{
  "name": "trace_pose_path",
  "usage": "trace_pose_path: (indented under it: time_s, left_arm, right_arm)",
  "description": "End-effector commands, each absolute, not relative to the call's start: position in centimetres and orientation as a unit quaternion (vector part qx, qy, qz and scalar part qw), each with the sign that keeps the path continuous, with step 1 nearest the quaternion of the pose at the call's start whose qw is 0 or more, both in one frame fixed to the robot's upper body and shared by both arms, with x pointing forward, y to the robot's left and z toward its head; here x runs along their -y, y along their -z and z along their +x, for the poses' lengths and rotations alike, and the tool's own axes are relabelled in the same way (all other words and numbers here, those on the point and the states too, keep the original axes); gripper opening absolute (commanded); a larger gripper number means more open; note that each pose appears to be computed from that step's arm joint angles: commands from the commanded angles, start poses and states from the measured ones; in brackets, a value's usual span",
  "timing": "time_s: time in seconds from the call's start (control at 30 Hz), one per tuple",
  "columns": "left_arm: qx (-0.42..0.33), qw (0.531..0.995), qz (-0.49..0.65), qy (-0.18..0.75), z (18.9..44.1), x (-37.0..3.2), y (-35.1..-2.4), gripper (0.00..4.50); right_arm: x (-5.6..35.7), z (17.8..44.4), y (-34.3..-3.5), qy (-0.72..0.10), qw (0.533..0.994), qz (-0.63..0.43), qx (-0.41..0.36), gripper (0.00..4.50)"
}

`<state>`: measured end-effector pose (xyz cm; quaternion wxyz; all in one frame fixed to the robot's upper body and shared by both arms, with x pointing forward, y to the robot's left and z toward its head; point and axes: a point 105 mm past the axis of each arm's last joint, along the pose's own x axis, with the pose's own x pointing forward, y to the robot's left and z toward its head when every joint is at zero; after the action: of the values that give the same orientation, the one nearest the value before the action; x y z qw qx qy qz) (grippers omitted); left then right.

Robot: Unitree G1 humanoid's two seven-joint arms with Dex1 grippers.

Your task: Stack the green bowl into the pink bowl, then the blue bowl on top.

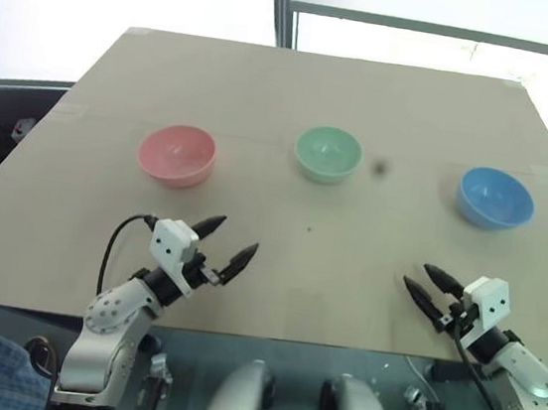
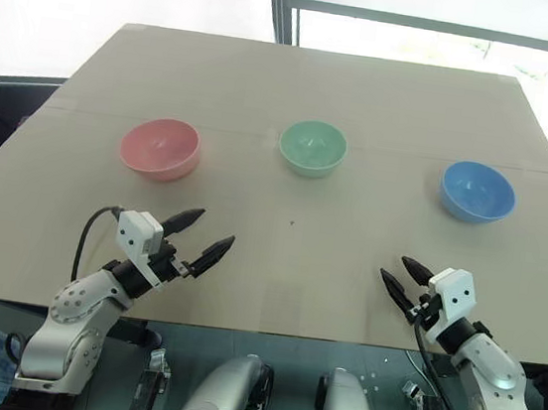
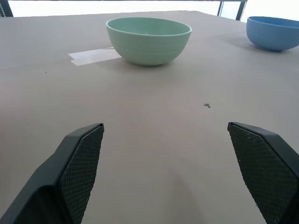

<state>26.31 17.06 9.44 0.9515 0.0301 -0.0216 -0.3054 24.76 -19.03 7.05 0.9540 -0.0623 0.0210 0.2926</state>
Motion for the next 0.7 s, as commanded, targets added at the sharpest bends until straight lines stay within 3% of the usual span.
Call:
trace_pose_path:
  time_s: [0.03,0.7]
  left_arm:
    - [0.060,0.947,0.030,0.315,25.86,-16.60,-11.04,4.50]
    - [0.055,0.943,0.018,0.327,25.49,-16.60,-10.89,4.50]
  right_arm:
    - [19.65,24.71,-7.83,-0.289,0.955,-0.072,-0.007,2.37]
    - [19.83,24.40,-7.43,-0.283,0.956,-0.069,-0.021,2.37]
